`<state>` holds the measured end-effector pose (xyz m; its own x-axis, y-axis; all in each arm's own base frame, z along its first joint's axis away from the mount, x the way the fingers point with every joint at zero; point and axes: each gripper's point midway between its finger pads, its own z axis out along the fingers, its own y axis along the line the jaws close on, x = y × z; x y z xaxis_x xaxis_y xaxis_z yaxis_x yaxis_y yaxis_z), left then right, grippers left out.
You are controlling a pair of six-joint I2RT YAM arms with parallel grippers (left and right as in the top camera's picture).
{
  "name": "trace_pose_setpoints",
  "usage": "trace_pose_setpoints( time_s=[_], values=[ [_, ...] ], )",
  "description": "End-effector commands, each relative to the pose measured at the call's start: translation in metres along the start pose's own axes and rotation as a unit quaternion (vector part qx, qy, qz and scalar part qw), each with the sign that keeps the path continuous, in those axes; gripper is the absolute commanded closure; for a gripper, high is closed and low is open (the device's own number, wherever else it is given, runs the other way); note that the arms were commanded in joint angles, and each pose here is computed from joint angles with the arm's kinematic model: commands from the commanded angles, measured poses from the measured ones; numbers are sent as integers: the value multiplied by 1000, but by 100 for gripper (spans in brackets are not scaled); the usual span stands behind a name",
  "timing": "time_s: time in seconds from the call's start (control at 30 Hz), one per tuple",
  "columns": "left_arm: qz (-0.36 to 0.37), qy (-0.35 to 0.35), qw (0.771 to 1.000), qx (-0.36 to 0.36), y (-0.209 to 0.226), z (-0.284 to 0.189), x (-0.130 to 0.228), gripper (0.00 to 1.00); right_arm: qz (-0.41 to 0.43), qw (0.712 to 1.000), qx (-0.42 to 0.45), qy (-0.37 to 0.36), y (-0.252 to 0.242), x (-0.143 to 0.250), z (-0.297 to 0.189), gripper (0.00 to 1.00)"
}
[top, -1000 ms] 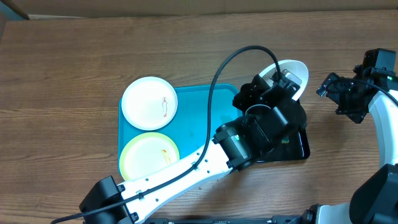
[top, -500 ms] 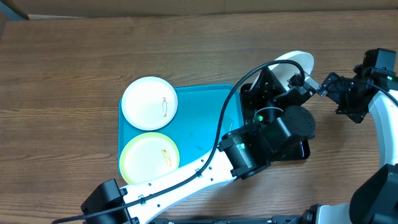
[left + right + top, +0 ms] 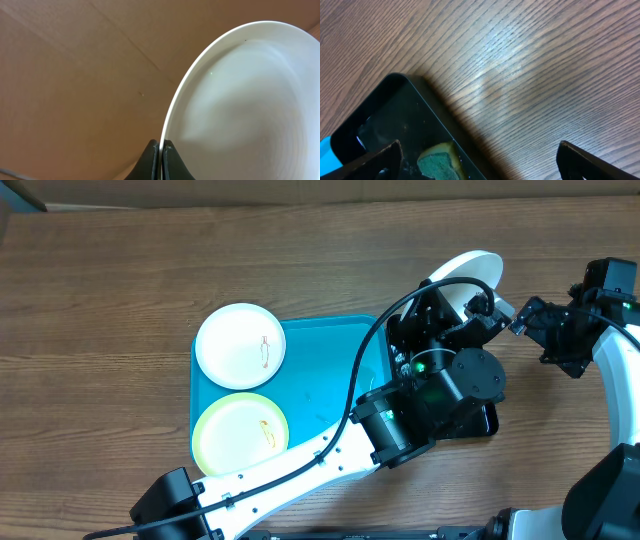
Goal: Clean dirty plates on tray and stack at the side
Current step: 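Lift the white plate with the left gripper and raise it up, then carry the white plate left and set it on the table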
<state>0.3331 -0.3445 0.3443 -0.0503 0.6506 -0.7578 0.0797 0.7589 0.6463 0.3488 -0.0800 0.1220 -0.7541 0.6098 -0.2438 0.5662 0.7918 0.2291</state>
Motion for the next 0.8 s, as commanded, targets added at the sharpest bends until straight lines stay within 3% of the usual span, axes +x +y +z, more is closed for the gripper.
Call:
trace_pose_setpoints(
  time_s=[0.0,0.23,0.43,0.5,0.67,0.77],
  values=[
    [-19,-4,1000,-13,14,-3,-9,96,-1,1000,-11,-18,5,-9,-10,0],
    [-102,20,994,-18,13,1,6,96,-1,1000,-11,-18,5,-9,-10,0],
    [-190,112,970,106,-27,23,63,96,0,1000,-11,-18,5,-8,-10,0],
    [-235,158,948,143,-30,37,87,96,0,1000,-11,-18,5,-8,-10,0],
    [-384,253,837,296,-17,76,132,96,-1,1000,-11,-18,5,-9,-10,0],
    [-465,284,772,328,18,95,161,96,0,1000,-11,-18,5,-8,-10,0]
  ],
)
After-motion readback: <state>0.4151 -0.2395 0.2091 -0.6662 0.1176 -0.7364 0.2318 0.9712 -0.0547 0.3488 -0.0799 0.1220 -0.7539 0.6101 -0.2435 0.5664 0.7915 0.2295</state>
